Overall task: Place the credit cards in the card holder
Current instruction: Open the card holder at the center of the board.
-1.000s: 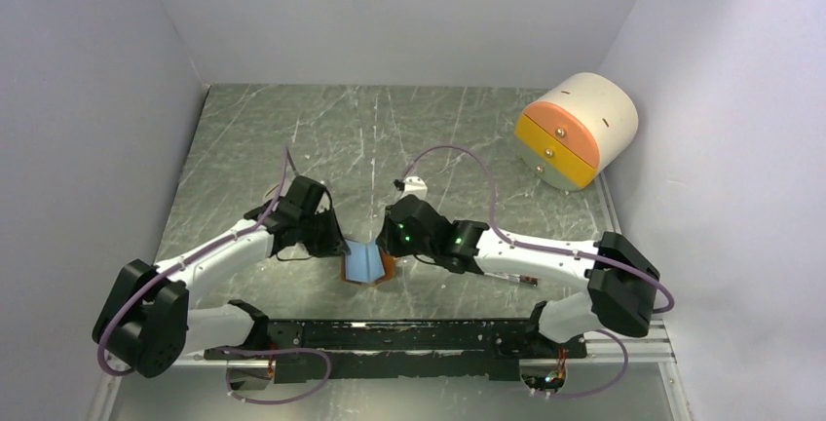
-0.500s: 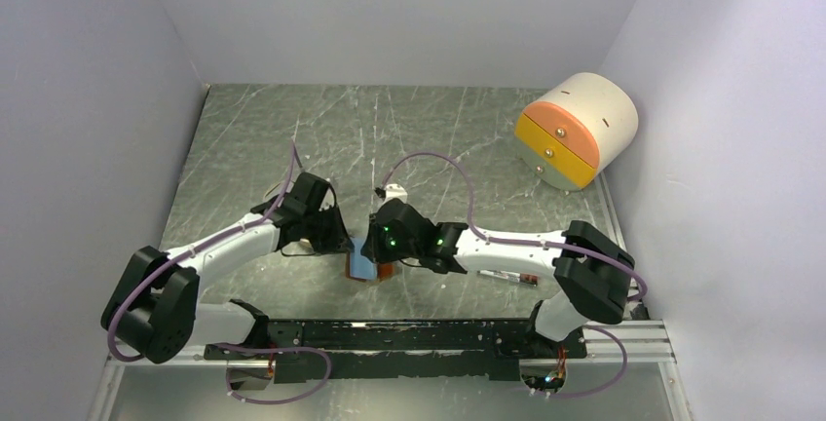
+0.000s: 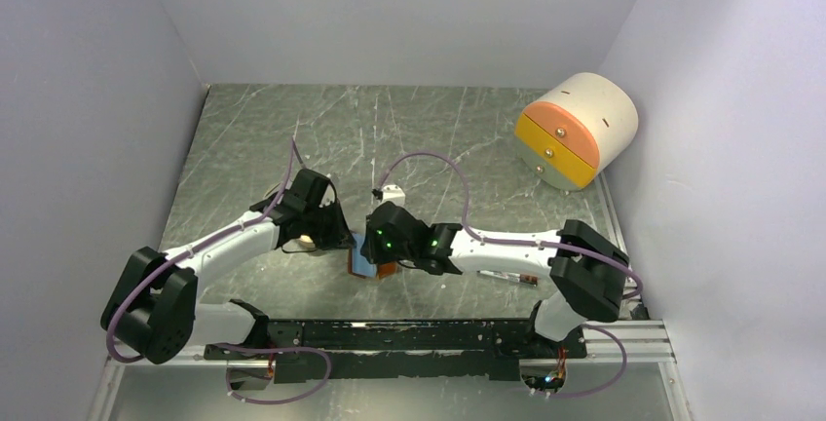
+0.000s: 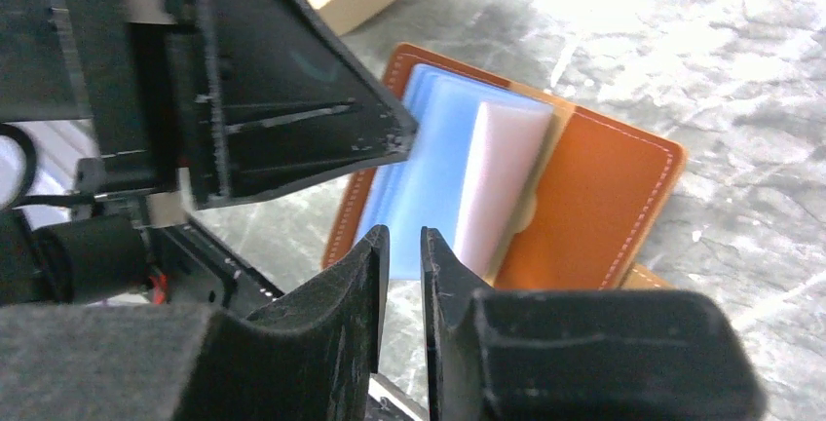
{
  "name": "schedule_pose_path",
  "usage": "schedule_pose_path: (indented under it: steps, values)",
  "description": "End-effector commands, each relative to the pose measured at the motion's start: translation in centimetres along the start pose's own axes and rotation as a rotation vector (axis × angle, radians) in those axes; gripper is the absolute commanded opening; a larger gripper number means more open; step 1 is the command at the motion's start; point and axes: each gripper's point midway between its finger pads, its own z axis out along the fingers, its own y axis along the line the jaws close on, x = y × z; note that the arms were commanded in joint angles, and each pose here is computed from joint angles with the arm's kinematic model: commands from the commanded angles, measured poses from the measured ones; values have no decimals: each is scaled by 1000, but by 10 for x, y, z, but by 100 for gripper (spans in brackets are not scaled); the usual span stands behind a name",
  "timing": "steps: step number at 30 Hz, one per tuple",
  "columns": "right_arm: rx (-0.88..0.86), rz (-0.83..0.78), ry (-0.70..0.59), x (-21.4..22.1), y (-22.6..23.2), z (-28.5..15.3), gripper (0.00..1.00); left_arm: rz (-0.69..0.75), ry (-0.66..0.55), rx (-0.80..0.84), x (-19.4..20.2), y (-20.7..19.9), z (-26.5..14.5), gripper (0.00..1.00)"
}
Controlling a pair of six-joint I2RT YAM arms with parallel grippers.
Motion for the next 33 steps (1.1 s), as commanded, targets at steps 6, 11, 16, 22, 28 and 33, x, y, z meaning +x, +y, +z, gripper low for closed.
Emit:
schedule_pose_path:
  steps: [6,11,16,22,28,33]
  values:
    - [-54,30,-40,-10,14,-14,24,-9,7,81,-4,-25,-13,9]
    - [43,35,-39,-5,-6,-15,43,-6,-10,79,-9,-30,-21,9]
    - [151,74,-55,-4,-29,-24,68,-4,-4,83,-8,-29,-18,9]
    - [154,110,-56,3,-35,-22,93,7,-26,18,-15,-24,-20,9]
    - [160,130,-40,13,-40,-9,97,12,-33,6,-17,-23,-19,9]
    - [115,157,-67,7,-37,-2,100,22,-21,-26,-17,-20,-16,9]
